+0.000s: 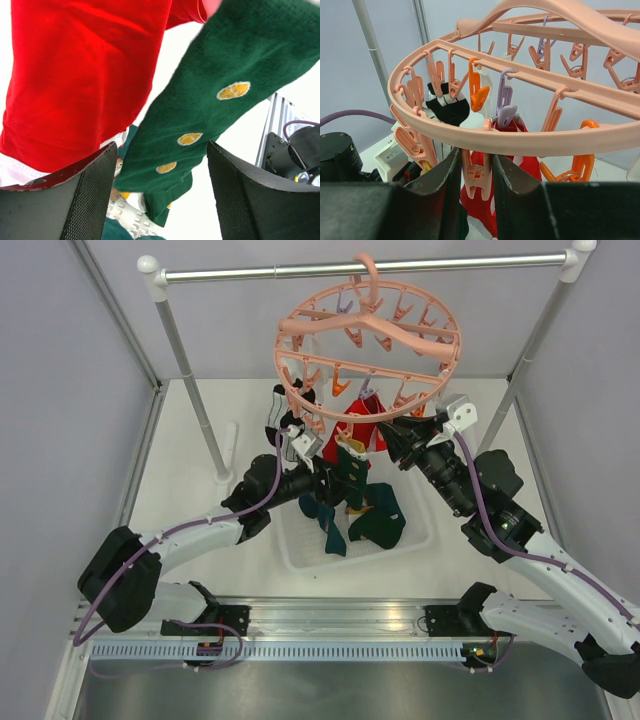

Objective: Remove the socks clipped to the hanger

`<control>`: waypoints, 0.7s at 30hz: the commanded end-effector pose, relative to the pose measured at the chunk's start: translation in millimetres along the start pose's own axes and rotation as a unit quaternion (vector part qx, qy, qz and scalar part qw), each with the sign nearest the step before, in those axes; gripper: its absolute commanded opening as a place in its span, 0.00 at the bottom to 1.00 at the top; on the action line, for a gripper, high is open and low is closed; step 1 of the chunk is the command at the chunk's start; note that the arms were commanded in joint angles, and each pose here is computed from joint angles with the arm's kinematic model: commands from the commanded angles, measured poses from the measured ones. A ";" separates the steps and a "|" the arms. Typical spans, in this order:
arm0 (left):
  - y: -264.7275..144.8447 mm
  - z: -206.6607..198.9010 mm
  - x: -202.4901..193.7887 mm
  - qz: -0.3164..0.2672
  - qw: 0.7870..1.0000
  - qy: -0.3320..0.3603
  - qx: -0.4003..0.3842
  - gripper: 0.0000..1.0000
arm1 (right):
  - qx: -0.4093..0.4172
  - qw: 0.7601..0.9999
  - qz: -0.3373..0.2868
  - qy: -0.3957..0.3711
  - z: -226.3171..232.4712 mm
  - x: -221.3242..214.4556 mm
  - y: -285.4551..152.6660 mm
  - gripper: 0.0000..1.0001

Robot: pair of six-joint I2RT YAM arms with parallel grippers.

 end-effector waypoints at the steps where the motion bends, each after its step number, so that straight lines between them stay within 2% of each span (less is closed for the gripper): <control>1: 5.5 -18.9 19.2 -0.023 0.998 0.019 -0.047 0.75 | -0.006 0.999 -0.031 0.004 -5.9 26.6 0.4 0.11; 9: 3.4 -29.1 12.7 -0.023 0.997 -0.021 -0.077 0.65 | -0.008 1.000 -0.029 0.004 -6.0 25.1 0.4 0.11; 15: 2.0 -34.7 4.8 -0.017 0.995 -0.040 -0.090 0.46 | -0.006 1.000 -0.027 0.006 -4.7 22.5 1.6 0.11; 16: 1.7 -37.4 3.8 -0.016 0.994 -0.041 -0.096 0.40 | -0.006 1.000 -0.028 0.005 -5.1 23.7 1.2 0.11; 21: 0.9 -45.8 -0.7 -0.011 0.993 -0.051 -0.109 0.29 | -0.006 1.000 -0.028 0.008 -4.3 22.7 2.1 0.11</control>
Point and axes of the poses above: each gripper's point midway between its finger pads, its own y axis out along the fingers, its own z axis along the line the jaws close on, x = y × z, the point moved 1 cm from there along -y, back along the fingers, and after that the axes turned 14 degrees about -y, right-handed, at the moved point
